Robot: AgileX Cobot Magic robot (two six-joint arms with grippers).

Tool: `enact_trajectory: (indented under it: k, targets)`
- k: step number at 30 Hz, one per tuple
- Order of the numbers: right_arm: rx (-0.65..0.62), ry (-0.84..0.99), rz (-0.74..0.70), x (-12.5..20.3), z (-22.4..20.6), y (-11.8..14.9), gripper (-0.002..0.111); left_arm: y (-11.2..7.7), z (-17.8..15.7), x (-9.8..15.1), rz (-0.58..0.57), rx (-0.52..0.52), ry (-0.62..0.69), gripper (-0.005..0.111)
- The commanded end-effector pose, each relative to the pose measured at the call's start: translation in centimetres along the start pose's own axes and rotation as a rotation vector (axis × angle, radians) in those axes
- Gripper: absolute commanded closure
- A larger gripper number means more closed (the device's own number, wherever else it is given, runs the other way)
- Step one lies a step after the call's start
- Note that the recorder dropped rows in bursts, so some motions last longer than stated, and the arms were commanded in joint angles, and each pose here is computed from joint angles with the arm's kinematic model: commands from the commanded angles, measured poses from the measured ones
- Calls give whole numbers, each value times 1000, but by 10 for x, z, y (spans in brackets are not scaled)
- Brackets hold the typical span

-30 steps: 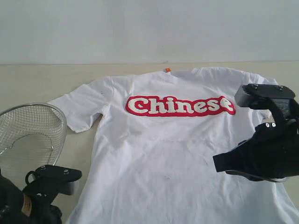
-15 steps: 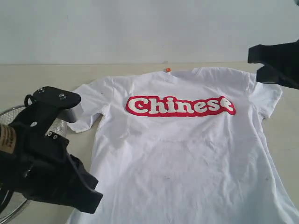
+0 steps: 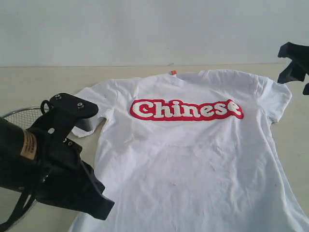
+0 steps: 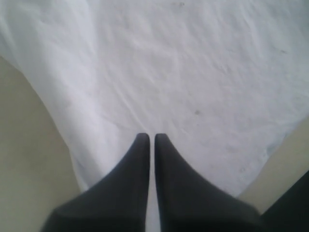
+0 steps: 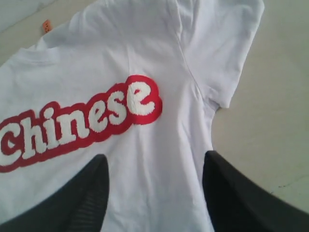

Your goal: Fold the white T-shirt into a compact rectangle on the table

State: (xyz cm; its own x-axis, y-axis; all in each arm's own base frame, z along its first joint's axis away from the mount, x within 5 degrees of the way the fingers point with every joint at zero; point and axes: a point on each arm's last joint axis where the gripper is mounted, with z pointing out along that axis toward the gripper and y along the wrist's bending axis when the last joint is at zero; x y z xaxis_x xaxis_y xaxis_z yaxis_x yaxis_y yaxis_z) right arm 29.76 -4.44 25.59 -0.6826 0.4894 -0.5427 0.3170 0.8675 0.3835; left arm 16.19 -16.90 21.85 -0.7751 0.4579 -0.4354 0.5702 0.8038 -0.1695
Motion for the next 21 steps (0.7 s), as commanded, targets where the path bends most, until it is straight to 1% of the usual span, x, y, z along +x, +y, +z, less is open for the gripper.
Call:
enact_trajectory:
  k: [1,3,5,8,12,15,21]
  targets:
    - [-15,60,74,-31,22,-8,56,-1,-10,-2,19,4,-35,102]
    - [-26,84,113,-43,33,-12,56,-2,-15,-2,18,8,-53,102]
    - [-45,108,185,-52,45,-20,56,-2,-20,-1,20,12,-65,102]
    - [-51,140,265,-57,66,-35,56,-2,-28,2,25,14,-64,102]
    - [-40,147,267,-55,90,-54,56,-2,-34,8,27,13,-32,102]
    - [-55,165,264,-58,106,-62,56,-2,-37,11,27,13,-12,102]
    - [-91,200,256,-77,130,-67,56,-3,-40,12,16,20,-5,102]
